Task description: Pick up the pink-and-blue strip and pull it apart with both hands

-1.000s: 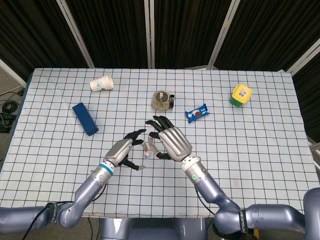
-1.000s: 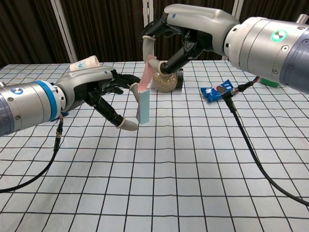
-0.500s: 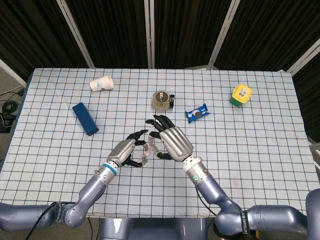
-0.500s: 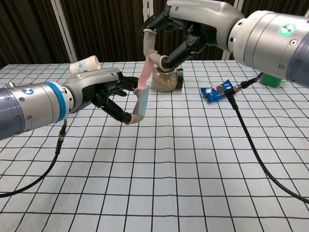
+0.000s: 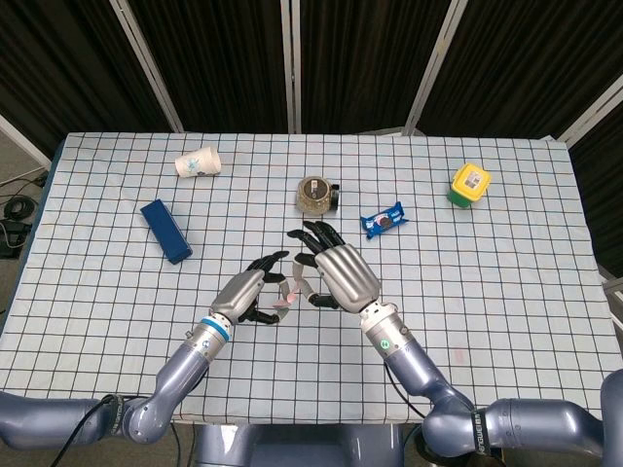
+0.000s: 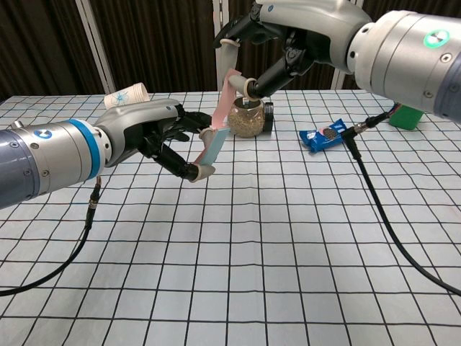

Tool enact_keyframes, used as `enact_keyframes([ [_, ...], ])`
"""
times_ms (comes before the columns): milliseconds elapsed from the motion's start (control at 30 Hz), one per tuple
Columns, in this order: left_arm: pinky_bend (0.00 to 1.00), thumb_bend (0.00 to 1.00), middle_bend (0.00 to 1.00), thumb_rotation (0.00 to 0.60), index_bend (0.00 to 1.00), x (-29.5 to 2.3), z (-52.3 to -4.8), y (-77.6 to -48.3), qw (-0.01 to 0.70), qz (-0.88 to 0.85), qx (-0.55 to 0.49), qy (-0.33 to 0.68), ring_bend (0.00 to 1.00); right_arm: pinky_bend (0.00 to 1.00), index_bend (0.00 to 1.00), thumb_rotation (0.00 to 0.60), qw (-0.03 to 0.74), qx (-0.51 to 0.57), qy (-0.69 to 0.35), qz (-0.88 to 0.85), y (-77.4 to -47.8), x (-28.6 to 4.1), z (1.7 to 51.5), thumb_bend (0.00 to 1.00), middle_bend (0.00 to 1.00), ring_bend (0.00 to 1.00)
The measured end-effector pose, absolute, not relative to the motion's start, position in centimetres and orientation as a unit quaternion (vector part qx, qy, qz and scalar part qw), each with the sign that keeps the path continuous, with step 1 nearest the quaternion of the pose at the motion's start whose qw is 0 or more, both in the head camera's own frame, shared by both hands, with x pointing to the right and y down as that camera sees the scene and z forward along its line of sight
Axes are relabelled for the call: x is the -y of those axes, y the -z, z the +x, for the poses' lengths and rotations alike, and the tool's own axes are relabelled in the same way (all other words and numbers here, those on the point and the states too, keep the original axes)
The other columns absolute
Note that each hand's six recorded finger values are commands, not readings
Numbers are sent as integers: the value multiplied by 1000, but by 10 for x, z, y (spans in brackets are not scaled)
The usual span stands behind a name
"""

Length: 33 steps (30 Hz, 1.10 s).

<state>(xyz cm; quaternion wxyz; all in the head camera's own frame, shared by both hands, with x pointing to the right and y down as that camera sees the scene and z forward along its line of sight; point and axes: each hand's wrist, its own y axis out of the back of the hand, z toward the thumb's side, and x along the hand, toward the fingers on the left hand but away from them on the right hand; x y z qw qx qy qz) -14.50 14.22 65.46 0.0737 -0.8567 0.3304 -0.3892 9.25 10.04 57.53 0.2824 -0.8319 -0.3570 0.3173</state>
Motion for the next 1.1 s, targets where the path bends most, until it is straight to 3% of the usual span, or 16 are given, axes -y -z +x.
enact_keyframes([
  [133,0,459,0,600,613,-143,-146,-655,72,-856,-331,391,0,0,721,600,283,357,-317,-832,-575,-100,93,450,135,0],
  [367,0,475,0,600,752,-140,-147,-657,66,-850,-345,393,0,0,721,600,283,357,-316,-832,-574,-100,94,450,135,0],
  [1100,0,476,0,600,782,-143,-170,-671,68,-836,-347,420,0,0,723,600,298,373,-327,-816,-568,-89,127,451,136,0],
])
